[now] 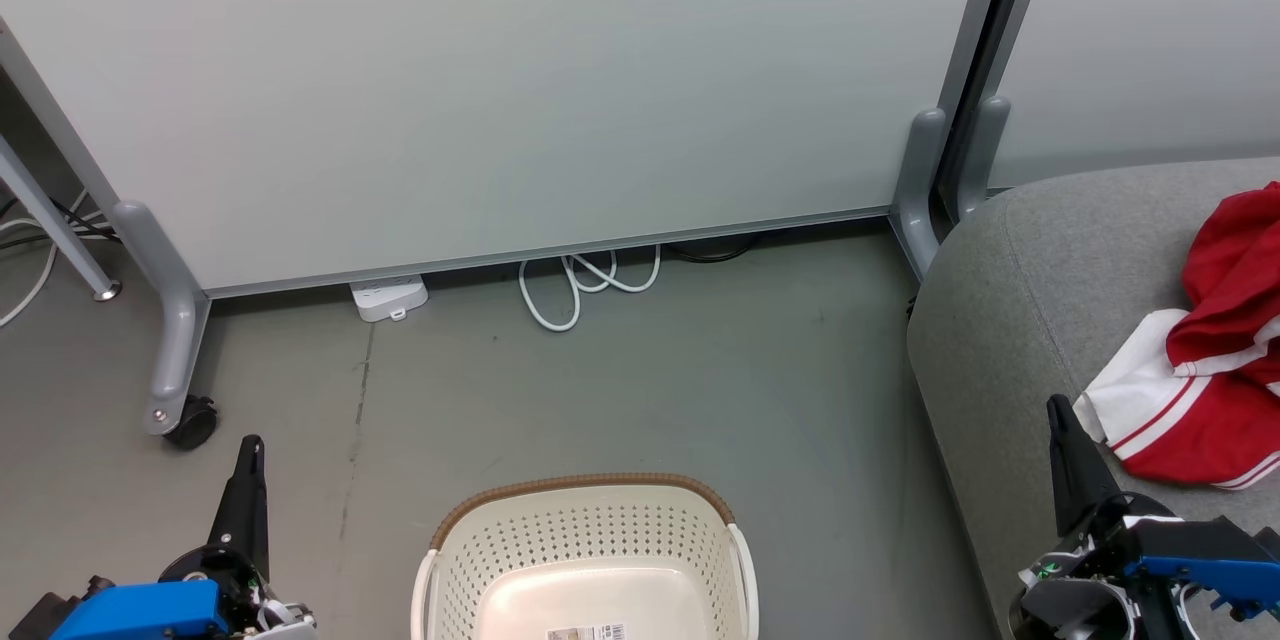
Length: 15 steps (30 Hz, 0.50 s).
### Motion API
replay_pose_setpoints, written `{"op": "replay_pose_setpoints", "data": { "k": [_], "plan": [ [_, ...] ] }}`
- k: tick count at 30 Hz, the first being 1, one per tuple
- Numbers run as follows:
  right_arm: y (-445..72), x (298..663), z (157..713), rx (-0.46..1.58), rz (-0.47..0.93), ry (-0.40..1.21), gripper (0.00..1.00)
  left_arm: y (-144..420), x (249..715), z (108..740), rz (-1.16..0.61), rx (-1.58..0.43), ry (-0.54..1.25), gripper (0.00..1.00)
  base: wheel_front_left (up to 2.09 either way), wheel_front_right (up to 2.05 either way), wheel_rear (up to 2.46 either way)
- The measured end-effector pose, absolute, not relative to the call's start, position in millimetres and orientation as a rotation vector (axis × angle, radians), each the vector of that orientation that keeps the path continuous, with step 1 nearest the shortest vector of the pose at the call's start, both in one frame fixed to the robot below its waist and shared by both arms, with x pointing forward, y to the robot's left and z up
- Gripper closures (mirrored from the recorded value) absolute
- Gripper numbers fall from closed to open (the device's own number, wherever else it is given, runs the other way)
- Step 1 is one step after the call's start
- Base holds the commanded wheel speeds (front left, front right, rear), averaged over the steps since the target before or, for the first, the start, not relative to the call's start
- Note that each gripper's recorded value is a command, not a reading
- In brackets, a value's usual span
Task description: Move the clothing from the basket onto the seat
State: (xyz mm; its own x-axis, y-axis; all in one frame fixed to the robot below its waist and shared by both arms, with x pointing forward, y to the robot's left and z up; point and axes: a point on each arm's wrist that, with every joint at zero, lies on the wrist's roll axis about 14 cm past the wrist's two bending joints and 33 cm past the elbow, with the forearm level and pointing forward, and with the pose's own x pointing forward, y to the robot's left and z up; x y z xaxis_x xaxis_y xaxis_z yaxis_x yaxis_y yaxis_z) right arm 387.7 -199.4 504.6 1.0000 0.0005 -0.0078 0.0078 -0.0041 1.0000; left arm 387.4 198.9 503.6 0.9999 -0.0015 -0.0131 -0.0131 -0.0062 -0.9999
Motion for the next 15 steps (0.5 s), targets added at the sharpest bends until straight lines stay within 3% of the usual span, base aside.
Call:
{"op": "replay_pose_setpoints", "data": {
  "k": [15],
  "plan": [
    [-199.4, 387.7, 504.6, 1.575, -0.006, 0.007, 1.0, 198.9, 387.4, 503.5, 0.008, -1.577, 0.013, 1.0, 0.0, 0.0, 0.0]
  ]
}}
